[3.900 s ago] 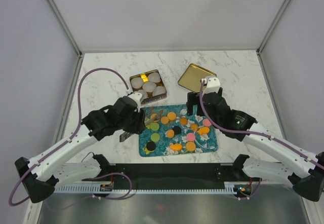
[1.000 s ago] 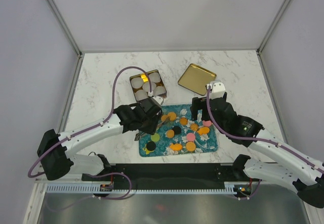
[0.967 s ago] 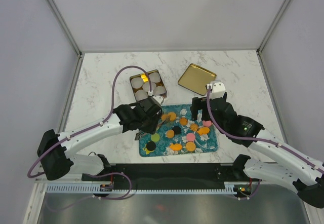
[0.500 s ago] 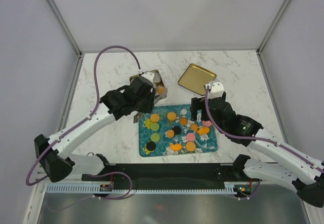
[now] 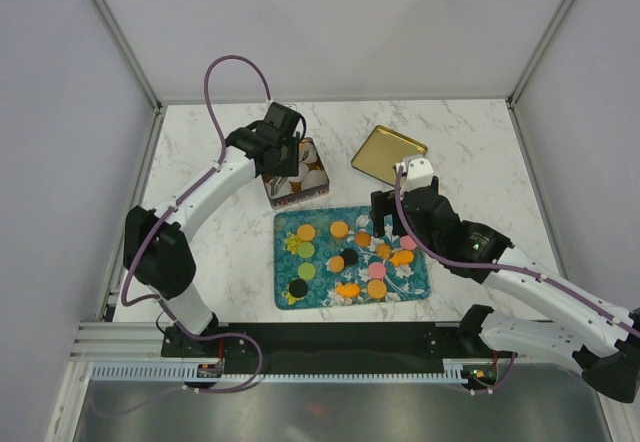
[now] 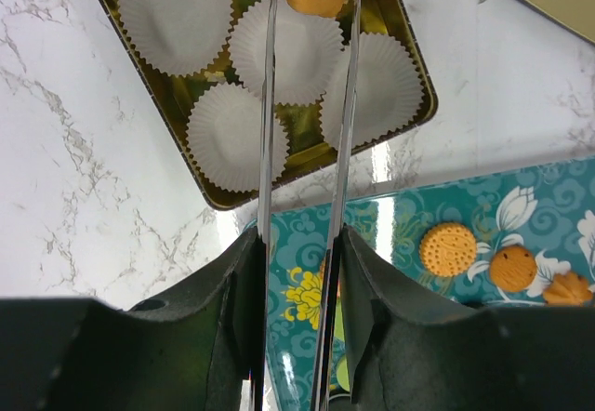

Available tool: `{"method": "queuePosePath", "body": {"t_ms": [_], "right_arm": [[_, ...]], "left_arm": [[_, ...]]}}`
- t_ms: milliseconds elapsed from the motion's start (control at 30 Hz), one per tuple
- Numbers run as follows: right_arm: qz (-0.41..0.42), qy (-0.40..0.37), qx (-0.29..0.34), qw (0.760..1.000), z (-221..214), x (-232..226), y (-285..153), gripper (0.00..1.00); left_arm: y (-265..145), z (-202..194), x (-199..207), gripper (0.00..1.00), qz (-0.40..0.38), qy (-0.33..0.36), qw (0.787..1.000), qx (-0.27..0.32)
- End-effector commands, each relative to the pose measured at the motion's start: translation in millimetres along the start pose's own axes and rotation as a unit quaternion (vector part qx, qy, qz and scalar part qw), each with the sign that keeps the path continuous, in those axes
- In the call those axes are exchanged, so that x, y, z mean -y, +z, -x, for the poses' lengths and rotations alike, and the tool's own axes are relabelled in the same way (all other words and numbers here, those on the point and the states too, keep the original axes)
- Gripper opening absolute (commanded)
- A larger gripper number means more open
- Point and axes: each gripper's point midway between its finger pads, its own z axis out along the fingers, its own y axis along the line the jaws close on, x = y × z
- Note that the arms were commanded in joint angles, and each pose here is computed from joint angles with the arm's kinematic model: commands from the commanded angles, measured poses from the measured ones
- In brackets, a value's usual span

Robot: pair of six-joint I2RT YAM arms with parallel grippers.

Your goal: Pack the cookies

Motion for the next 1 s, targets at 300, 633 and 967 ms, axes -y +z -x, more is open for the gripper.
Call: {"method": "queuePosePath", "body": {"t_ms": [300,633,967], "right_arm": [[0.02,0.007,0.02,1.0,15.6,-6.9,-5.9,0.98],[0.021,0.01,0.02,1.0,14.5,-6.4,-7.2,0.98],[0.026,0.015,0.02,0.999,14.8,-7.5,-9.5,0.98]], "left_arm": [[33.5,36.6,4.9,0.43,-0.013,0.005,1.0,0.021],[59.4,36.8,6.1,0.46,-0.003,0.005,1.0,0.011],[55.9,41.8,4.9,0.54,-0.001,0.008,1.0,0.02]]}}
